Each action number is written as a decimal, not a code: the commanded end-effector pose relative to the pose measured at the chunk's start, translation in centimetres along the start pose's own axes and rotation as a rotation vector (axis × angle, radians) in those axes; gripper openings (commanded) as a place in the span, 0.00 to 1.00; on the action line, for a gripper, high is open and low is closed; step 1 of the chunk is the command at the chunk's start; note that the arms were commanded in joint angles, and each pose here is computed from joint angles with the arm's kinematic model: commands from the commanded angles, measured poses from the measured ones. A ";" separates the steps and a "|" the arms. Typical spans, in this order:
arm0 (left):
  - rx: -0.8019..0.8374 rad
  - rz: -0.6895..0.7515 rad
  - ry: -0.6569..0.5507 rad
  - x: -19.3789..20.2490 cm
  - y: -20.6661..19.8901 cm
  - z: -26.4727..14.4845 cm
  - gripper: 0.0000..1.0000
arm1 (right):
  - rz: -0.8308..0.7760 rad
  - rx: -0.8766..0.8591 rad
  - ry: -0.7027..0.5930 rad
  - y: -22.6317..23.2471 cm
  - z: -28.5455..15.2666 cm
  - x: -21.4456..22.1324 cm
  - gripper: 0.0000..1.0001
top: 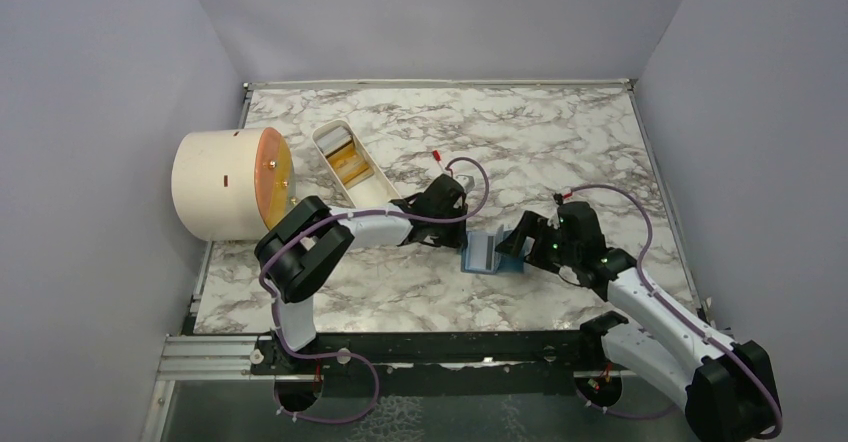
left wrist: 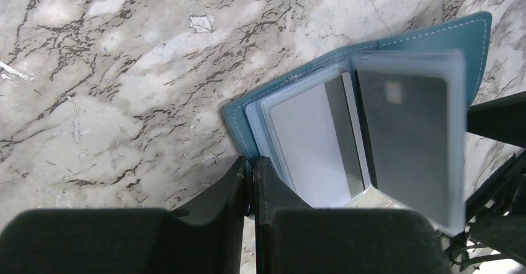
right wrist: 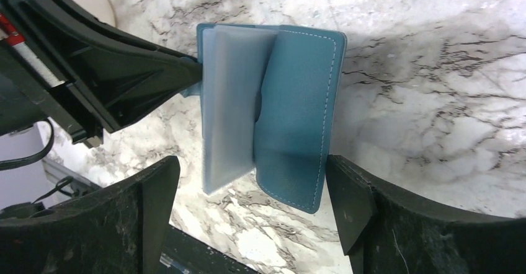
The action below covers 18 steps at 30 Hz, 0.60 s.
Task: Put the credit cards into the card holder
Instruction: Close the card holder at the center of the board.
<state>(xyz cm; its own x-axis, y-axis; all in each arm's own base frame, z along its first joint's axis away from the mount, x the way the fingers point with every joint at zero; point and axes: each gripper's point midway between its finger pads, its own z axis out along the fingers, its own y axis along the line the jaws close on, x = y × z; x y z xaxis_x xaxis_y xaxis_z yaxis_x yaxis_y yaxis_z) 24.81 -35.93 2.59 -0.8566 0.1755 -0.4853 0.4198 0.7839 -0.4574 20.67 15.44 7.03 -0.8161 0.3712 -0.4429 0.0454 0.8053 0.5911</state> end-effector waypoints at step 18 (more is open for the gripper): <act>0.194 -0.138 0.042 2.5 -3.3 -1.0 0.02 | -0.073 -0.304 0.054 6.4 1.0 -1.1 0.83</act>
<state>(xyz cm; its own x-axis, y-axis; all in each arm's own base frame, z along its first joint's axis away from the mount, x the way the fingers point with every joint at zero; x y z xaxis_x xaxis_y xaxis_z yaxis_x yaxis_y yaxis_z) 22.05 -37.03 2.49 -0.9072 0.1179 -0.4038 0.3574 0.7223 -0.5921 21.47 19.35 9.07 -0.8497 0.3101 -0.4264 -0.1059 0.6918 0.7142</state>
